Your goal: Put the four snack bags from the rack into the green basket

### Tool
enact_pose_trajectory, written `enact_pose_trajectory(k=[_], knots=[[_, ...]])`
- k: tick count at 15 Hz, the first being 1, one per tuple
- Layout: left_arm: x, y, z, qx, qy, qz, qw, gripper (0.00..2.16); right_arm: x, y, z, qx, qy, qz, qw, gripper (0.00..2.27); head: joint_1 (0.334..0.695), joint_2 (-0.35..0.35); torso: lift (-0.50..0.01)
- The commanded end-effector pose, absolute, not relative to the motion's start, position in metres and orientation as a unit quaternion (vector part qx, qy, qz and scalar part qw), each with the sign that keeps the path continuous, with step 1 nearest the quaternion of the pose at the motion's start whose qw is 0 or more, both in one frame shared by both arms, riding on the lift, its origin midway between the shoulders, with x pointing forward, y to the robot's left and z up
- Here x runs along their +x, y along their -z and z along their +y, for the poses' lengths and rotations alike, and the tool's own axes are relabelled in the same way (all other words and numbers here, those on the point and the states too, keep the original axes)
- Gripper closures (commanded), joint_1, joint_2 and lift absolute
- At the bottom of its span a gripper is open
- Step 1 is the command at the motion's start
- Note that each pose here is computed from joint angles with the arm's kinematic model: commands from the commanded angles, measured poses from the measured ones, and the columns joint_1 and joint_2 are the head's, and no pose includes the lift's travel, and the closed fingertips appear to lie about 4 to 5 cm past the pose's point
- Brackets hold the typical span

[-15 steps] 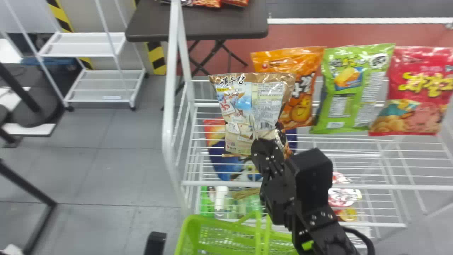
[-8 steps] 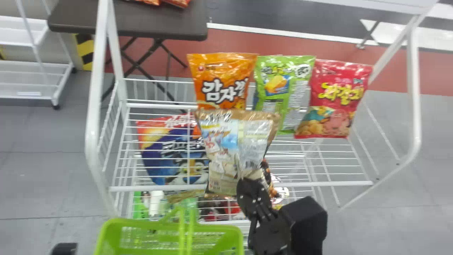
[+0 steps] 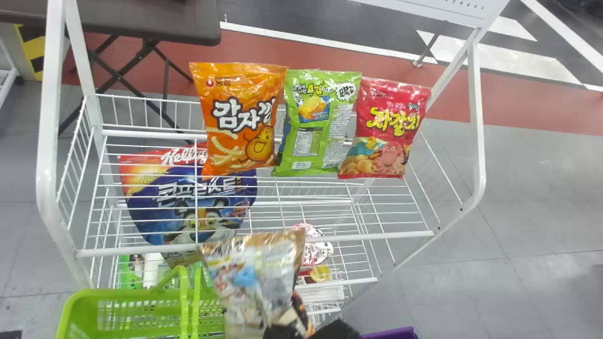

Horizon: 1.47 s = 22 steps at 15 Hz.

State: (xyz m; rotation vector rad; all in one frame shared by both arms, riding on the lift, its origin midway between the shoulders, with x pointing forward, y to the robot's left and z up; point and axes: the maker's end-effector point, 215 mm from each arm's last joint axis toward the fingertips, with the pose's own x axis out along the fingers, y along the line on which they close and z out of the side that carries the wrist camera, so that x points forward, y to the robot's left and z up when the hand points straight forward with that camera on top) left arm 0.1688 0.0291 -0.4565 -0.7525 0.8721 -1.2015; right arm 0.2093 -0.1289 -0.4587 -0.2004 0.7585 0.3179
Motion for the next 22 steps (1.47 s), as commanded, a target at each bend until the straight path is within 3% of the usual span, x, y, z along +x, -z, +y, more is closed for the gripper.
enact_pose_trajectory(k=[1, 8, 9, 14, 15, 17, 19, 22], knots=[[0.17, 0.454, 0.03, -0.335, 0.536, 0.383, 0.674, 1.84, 0.185, 0.488, -0.112, -0.078, -0.174, 0.404, 0.895, 2.19, 0.695, -0.344, -0.007], [0.166, 0.445, 0.026, -0.345, 0.546, 0.374, 0.666, 1.84, 0.17, 0.514, -0.068, -0.023, -0.221, 0.425, 0.877, 2.17, 0.695, -0.227, -0.007], [0.166, 0.445, 0.026, -0.345, 0.545, 0.375, 0.666, 1.84, 0.167, 0.518, -0.06, -0.022, -0.23, 0.43, 0.873, 2.03, 0.695, -0.21, -0.007], [0.166, 0.445, 0.026, -0.345, 0.544, 0.374, 0.667, 1.84, 0.117, 0.529, -0.028, -0.013, -0.287, 0.481, 0.828, 2.0, 0.695, -0.066, -0.007], [0.165, 0.445, 0.025, -0.345, 0.545, 0.374, 0.666, 1.84, 0.123, 0.527, -0.028, -0.013, -0.283, 0.474, 0.834, 1.82, 0.695, -0.043, -0.007], [0.165, 0.445, 0.025, -0.345, 0.545, 0.375, 0.665, 1.84, 0.138, 0.525, -0.041, -0.022, -0.262, 0.461, 0.848, 0.01, 0.695, -0.023, -0.007], [0.165, 0.445, 0.026, -0.345, 0.545, 0.374, 0.666, 1.84, 0.159, 0.523, -0.062, -0.056, -0.222, 0.438, 0.87, 0.0, 0.695, -0.064, -0.007], [0.164, 0.444, 0.026, -0.345, 0.545, 0.374, 0.666, 1.84, 0.184, 0.518, -0.087, -0.079, -0.179, 0.406, 0.892, 0.05, 0.695, -0.184, -0.007]])
